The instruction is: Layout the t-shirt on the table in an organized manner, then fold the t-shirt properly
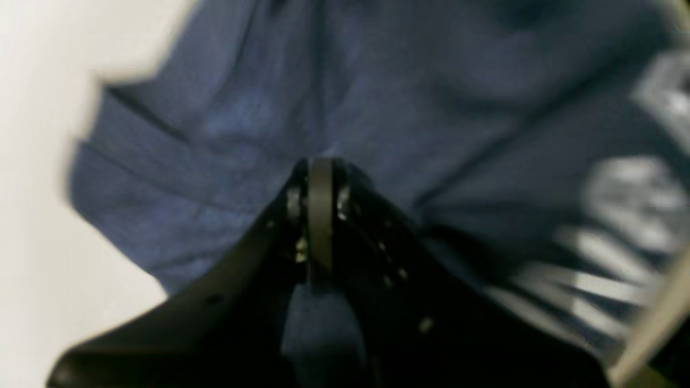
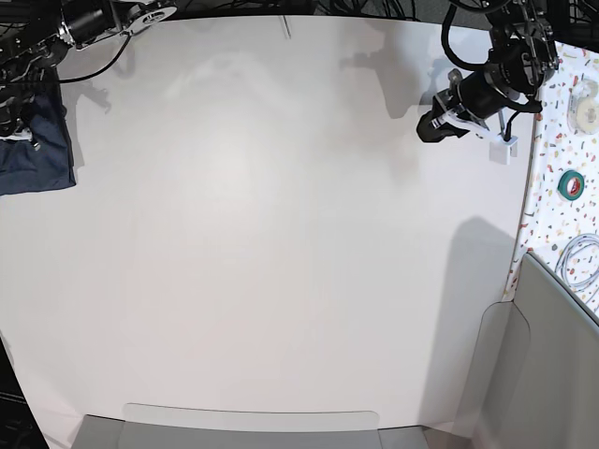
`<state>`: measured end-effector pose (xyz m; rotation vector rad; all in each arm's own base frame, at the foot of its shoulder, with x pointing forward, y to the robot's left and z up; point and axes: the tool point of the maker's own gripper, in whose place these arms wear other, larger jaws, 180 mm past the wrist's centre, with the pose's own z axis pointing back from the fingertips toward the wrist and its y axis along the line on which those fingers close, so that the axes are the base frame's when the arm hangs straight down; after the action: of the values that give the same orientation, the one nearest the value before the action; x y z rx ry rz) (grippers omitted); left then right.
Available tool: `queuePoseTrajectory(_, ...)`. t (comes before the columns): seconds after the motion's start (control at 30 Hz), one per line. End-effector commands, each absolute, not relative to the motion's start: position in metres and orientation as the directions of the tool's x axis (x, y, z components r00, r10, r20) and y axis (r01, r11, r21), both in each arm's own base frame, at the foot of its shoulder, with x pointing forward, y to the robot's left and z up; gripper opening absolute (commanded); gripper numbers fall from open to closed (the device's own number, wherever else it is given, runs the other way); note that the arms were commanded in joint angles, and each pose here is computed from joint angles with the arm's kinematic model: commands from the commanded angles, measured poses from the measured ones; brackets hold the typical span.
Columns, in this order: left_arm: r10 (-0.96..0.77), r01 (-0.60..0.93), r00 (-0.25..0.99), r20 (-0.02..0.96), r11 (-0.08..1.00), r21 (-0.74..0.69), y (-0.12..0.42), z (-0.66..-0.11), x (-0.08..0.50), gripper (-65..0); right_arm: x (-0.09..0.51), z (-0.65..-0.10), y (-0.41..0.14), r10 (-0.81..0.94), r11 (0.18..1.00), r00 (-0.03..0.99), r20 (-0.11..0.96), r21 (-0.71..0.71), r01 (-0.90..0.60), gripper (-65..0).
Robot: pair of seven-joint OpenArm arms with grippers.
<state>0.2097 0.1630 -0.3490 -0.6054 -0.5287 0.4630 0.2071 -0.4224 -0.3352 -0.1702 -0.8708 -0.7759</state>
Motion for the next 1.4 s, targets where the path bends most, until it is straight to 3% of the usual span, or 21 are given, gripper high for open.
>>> queuePoseTrajectory(0.0, 0.538, -0.225, 0.769, 0.345, 0.732, -0.643, 0.162, -0.341, 0.213, -63.9, 0.216, -0.305, -0.432, -0.497, 0.723, 0.318, 0.807, 0.183, 0.666, -65.0)
queuePoseTrajectory(0.23, 0.523, -0.167, 0.744, 0.416, 0.748, -0.642, 0.16, -0.319, 0.222, -65.0, 0.199, -0.231, -0.426, -0.373, 0.73, 0.139, 0.917, 0.199, 0.654, -65.0)
queuePoseTrajectory(0.37, 0.526, -0.133, 0.758, 0.385, 0.703, -0.699, 0.146, -0.311, 0.221, -65.0, 0.197, -0.224, -0.398, -0.328, 0.793, 0.172, 0.929, 0.172, 0.585, -65.0)
queuePoseTrajectory(0.47, 0.48, -0.059, 0.787, 0.389, 0.685, -0.726, 0.141, -0.299, 0.22, -65.0, 0.211, -0.241, -0.366, -0.243, 0.896, 0.325, 0.914, 0.083, 0.437, -65.0)
queuePoseTrajectory(0.57, 0.423, 0.054, 0.782, 0.458, 0.686, -0.726, 0.139, -0.28, 0.23, -65.0, 0.222, -0.255, -0.337, -0.147, 0.956, 0.425, 0.893, 0.018, 0.292, -65.0)
queuePoseTrajectory(0.93, 0.419, 0.098, 0.721, 0.552, 0.726, -0.681, 0.152, -0.264, 0.252, -65.0, 0.249, -0.266, -0.262, 0.182, 0.981, 0.362, 0.914, -0.191, -0.01, -65.0)
queuePoseTrajectory(1.07, 0.443, 0.063, 0.586, 0.678, 0.81, -0.583, 0.18, -0.257, 0.276, -65.0, 0.25, -0.28, -0.216, 0.246, 0.968, 0.331, 0.911, -0.215, -0.127, -65.0)
queuePoseTrajectory(1.17, 0.419, 0.017, 0.494, 0.762, 0.872, -0.49, 0.203, -0.255, 0.285, -65.0, 0.247, -0.282, -0.207, 0.238, 0.97, 0.312, 0.92, -0.208, -0.127, -65.0)
queuePoseTrajectory(1.27, 0.323, 0.003, 0.398, 0.859, 0.936, -0.353, 0.212, -0.252, 0.297, -65.0, 0.25, -0.276, -0.211, 0.17, 0.985, 0.269, 0.948, -0.167, -0.032, -65.0)
queuePoseTrajectory(1.37, 0.15, 0.006, 0.28, 0.948, 0.987, -0.158, 0.213, -0.245, 0.303, -65.0, 0.253, -0.254, -0.218, 0.108, 0.988, 0.137, 0.985, -0.122, 0.096, -65.0)
